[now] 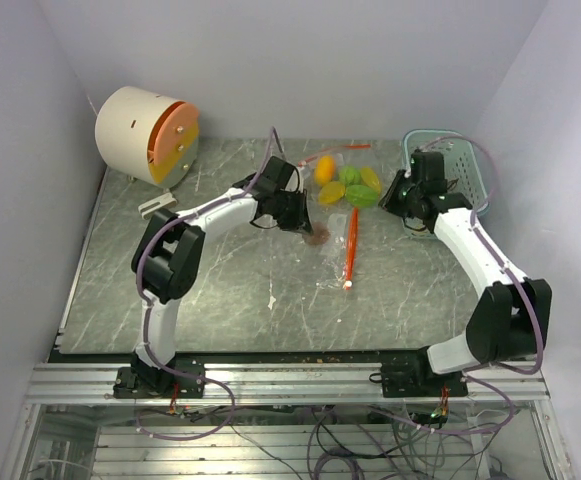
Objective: Open the zip-top bag and remove the fake food
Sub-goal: Pick up the fake vegetable from the zipper food storage bag.
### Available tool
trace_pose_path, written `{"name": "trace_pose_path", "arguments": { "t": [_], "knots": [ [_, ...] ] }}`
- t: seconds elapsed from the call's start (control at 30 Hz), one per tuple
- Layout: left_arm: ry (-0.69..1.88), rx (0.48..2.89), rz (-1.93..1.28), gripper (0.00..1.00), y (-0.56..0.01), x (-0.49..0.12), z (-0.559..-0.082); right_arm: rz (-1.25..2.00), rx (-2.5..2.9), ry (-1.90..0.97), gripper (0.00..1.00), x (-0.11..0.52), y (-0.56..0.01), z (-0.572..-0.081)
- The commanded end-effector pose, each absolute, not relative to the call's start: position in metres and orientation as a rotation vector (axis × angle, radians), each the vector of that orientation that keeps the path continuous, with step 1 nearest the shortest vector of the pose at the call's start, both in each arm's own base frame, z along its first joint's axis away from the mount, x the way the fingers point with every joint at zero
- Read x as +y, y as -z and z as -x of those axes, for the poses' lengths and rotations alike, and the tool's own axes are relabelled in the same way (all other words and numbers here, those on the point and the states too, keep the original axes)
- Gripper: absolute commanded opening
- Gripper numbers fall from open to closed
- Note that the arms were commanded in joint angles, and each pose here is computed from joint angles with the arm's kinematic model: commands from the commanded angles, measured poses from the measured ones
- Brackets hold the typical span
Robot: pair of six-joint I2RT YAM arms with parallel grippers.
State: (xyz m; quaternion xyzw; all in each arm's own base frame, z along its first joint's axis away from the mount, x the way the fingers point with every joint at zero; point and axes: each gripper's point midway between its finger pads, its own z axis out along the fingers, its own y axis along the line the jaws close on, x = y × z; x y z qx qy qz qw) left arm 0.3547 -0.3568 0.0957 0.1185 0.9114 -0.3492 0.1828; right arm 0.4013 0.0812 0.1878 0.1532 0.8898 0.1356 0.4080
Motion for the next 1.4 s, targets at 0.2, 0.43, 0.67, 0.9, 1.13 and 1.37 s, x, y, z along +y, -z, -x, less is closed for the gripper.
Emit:
{"name": "trace_pose_path", "arguments": {
  "t": [0.2, 0.43, 0.67, 0.9, 1.13, 1.37],
  "knots": [
    [0.726, 2.624, -0.358, 0.07, -0.058, -0.347, -0.392, -0.253, 2.559, -0.525, 0.10, 0.126, -0.088, -0.366],
    [0.638, 2.629, -0.348, 0.07, -0.047, -0.340, -0.402, -0.285, 2.586, -0.586, 0.09, 0.137, -0.058, -0.367],
    [0.604, 2.661, -0.326, 0.07, -0.029, -0.338, -0.404, -0.244, 2.575, -0.662, 0.07, 0.155, -0.042, -0.378],
    [0.591, 2.669, -0.316, 0.07, -0.021, -0.338, -0.406, -0.200, 2.529, -0.733, 0.10, 0.170, -0.038, -0.389],
    [0.620, 2.669, -0.356, 0.07, -0.020, -0.351, -0.399, -0.141, 2.507, -0.745, 0.20, 0.183, -0.033, -0.399],
    [0.680, 2.692, -0.456, 0.07, -0.014, -0.386, -0.371, -0.116, 2.501, -0.750, 0.55, 0.188, -0.024, -0.404]
  ]
}}
